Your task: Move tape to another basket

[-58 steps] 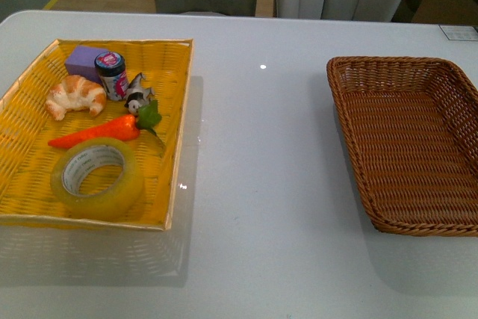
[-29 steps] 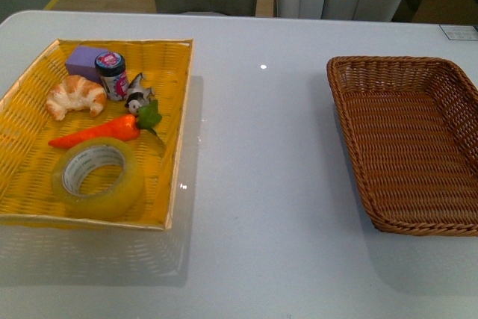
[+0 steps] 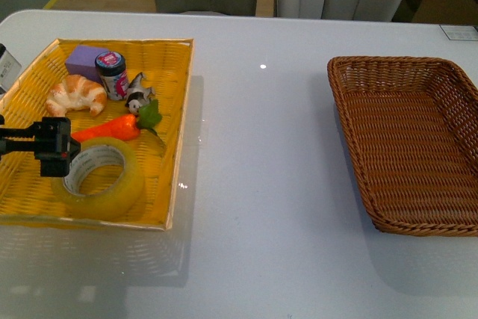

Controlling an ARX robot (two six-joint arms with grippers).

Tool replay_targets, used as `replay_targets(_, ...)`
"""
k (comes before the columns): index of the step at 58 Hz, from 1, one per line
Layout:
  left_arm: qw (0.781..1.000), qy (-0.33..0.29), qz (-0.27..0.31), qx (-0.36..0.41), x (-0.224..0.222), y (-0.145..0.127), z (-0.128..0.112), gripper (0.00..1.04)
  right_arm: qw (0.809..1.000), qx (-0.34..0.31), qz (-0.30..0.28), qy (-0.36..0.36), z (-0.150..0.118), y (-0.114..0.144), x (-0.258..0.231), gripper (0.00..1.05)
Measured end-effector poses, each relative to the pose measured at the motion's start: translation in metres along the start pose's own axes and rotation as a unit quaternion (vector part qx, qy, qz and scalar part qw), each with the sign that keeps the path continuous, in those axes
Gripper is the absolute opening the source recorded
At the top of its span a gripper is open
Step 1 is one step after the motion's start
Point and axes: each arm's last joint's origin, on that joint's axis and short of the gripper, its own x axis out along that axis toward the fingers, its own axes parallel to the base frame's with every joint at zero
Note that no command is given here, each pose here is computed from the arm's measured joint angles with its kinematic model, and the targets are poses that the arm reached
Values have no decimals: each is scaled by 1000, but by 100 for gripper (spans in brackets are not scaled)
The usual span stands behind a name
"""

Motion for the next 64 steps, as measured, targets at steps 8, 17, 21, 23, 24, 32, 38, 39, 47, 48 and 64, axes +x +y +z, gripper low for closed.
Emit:
replay_targets(8, 1000, 17, 4, 2, 18, 3, -1, 96, 1000, 0, 0, 0, 0, 0, 0, 96)
replay_targets(17, 999, 38, 12, 6, 37, 6, -3, 96, 1000, 0, 0, 0, 0, 0, 0, 96)
replay_targets(21, 999, 42, 15, 8, 42, 6, -4, 96, 1000, 0, 0, 0, 0, 0, 0, 96)
replay_targets(23, 999, 45, 16, 9, 44, 7, -6, 96, 1000, 0, 0, 0, 0, 0, 0, 96)
replay_targets(24, 999, 47, 17, 10, 44, 7, -6, 96, 1000, 0, 0, 0, 0, 0, 0, 96)
replay_targets(32, 998, 58, 14, 17, 47, 6, -11, 95, 1000, 0, 0, 0, 0, 0, 0, 96)
replay_targets(38, 997, 73, 12, 24, 49, 4, -15, 80, 1000, 0, 0, 0, 0, 0, 0, 96)
replay_targets(39, 997, 76, 11, 25, 50, 4, -16, 76, 1000, 0, 0, 0, 0, 0, 0, 96)
replay_targets(47, 996, 83, 6, 28, 52, 3, -17, 55, 1000, 0, 0, 0, 0, 0, 0, 96)
replay_targets(48, 996, 83, 6, 28, 52, 2, -17, 53, 1000, 0, 0, 0, 0, 0, 0, 96)
replay_targets(64, 997, 74, 1, 28, 48, -1, -9, 16, 1000, 0, 0, 0, 0, 0, 0, 96)
